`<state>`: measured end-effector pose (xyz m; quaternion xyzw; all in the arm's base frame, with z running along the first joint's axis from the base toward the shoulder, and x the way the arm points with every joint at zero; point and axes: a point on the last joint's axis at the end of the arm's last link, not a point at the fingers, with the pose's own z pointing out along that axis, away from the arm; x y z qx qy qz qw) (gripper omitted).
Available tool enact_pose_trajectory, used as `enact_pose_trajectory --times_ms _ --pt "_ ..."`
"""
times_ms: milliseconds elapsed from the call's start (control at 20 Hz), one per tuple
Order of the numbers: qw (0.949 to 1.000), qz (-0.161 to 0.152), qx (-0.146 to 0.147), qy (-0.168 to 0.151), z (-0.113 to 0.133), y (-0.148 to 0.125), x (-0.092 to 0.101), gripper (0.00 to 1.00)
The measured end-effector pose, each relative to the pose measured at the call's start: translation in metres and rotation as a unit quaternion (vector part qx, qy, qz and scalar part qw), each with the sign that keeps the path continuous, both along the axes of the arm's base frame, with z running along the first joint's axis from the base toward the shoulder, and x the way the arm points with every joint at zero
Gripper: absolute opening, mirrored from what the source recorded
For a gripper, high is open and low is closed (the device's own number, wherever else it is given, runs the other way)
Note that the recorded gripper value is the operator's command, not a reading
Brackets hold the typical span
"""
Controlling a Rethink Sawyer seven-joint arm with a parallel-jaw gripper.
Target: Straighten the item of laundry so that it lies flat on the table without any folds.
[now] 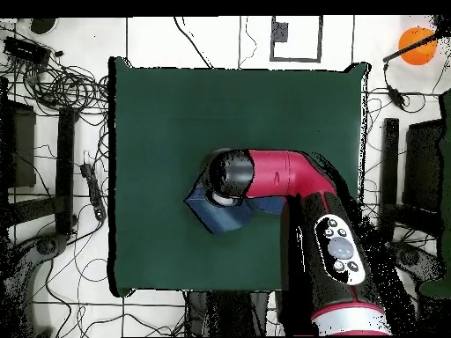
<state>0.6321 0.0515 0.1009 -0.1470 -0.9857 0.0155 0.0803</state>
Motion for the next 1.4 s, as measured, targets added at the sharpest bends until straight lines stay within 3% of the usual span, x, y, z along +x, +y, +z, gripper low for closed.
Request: enact_pose_trajectory --times_ms 500,900,1400 --pt "0.9995 0.005 0.022 -0.020 0.022 0.055 0.032 0.00" --pt "0.9990 0.007 0.036 -0.027 0.025 0.086 0.041 0.00" --pt "0.9988 0.003 0.040 -0.030 0.028 0.094 0.045 0.00"
